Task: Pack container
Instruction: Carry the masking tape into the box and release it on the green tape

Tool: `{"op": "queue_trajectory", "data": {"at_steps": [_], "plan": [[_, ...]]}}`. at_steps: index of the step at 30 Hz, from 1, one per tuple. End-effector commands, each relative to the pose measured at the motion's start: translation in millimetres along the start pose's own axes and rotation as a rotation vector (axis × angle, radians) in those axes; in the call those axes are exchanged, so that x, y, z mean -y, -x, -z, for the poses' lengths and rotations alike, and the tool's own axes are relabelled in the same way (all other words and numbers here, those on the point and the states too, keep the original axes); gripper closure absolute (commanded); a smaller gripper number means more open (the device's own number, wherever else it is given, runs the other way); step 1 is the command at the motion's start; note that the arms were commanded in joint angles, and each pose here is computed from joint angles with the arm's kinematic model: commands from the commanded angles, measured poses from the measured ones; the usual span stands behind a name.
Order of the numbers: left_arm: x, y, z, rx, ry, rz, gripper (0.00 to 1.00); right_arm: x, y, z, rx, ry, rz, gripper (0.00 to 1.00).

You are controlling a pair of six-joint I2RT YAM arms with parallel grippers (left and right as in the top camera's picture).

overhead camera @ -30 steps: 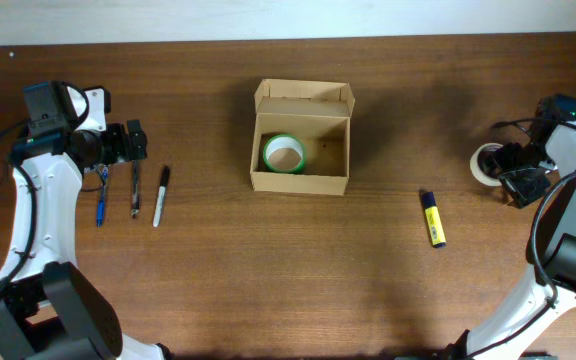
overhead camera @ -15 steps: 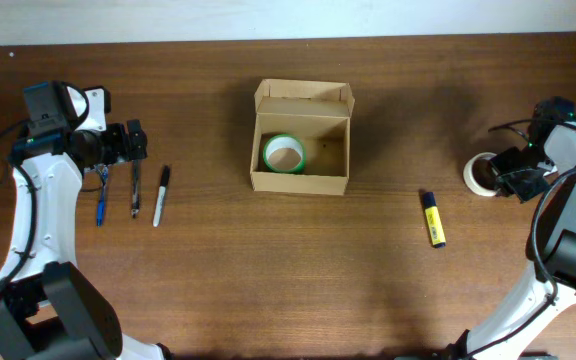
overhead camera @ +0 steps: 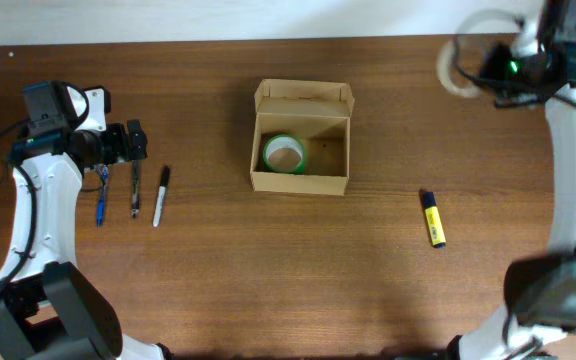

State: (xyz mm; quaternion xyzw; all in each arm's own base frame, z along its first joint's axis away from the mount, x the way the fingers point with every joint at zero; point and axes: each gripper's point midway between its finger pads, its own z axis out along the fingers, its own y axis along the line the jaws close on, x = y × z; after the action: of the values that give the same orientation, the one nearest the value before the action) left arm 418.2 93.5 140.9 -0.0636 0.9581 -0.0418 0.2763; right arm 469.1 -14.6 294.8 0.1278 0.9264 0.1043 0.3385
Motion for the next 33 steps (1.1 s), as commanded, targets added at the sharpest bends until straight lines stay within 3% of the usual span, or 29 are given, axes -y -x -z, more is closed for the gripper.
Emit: {"op": "queue_trajectory", "data": {"at_steps": [1, 6, 9, 20, 33], "plan": [[0, 4, 0, 0.005, -0.009, -0.014, 0.01, -101, -8, 44, 0.073, 0.136, 0.332, 0.96], [0, 4, 0, 0.005, -0.009, -0.014, 0.01, -169, -61, 33, 0.025, 0.098, 0.655, 0.96], [0, 4, 0, 0.005, -0.009, -0.014, 0.01, -192, -105, -3, -0.1, 0.099, 0.813, 0.96], [0, 4, 0, 0.005, -0.009, -0.014, 0.01, -183, -194, -127, -0.427, 0.04, 0.883, 0.96], [0, 4, 0, 0.005, -0.009, -0.015, 0.01, -187, -230, -168, -0.508, 0.054, 0.877, 0.96]]}}
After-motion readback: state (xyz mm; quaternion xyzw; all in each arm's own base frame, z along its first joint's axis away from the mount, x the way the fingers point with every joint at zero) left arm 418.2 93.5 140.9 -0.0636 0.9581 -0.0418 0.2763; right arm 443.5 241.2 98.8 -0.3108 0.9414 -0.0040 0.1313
